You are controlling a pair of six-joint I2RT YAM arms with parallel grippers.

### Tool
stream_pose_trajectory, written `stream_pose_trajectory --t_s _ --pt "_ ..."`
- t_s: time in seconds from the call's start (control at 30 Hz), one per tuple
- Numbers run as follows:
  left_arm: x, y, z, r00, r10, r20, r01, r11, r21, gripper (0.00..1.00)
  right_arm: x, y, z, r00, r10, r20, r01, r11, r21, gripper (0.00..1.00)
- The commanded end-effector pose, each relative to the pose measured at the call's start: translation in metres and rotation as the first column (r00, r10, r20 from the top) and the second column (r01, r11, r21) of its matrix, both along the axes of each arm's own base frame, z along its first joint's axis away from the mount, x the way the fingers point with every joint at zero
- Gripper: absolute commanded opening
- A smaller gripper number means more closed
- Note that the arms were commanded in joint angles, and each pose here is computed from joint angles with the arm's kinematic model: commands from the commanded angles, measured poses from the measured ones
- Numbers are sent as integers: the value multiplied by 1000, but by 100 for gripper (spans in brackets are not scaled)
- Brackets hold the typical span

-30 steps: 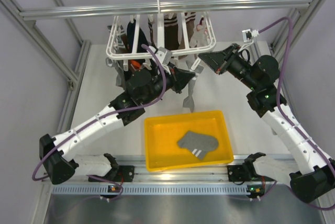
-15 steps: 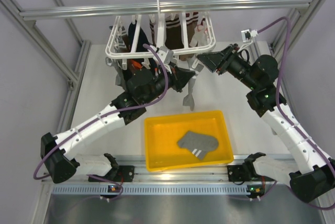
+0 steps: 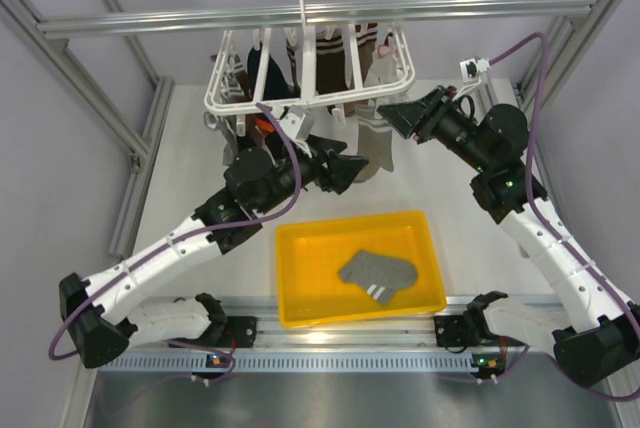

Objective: Clip the socks to the hanger
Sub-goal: Clamp the sock onto the hanger, then adjust the sock in the bin.

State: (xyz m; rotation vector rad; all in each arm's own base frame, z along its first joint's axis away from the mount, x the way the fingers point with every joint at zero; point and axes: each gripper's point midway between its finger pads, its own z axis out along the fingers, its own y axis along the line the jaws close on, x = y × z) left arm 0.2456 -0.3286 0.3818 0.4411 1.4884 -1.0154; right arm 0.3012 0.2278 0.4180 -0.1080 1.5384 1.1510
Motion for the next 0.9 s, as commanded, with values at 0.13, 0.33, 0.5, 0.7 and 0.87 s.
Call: stream_pose_trajectory --t_s 0.13,0.33,0.5,0.7,0.87 --pt "-34 31 -43 990 -89 109 66 977 204 70 -7 -15 19 996 -50 72 51 999 -16 48" --pt "-101 29 -137 850 -524 41 433 742 511 76 -22 -33 8 993 -100 61 104 993 -58 63" --pt "-105 23 -185 821 -567 -60 483 635 603 70 -36 -48 -14 991 -124 48 130 981 -143 72" --pt "-104 1 -211 809 -579 -100 491 573 656 67 -54 -66 -50 989 -146 34 150 948 -280 72" --pt "-118 -25 -237 765 -632 -121 498 462 734 66 -65 -71 -59 990 -141 25 142 945 -293 72"
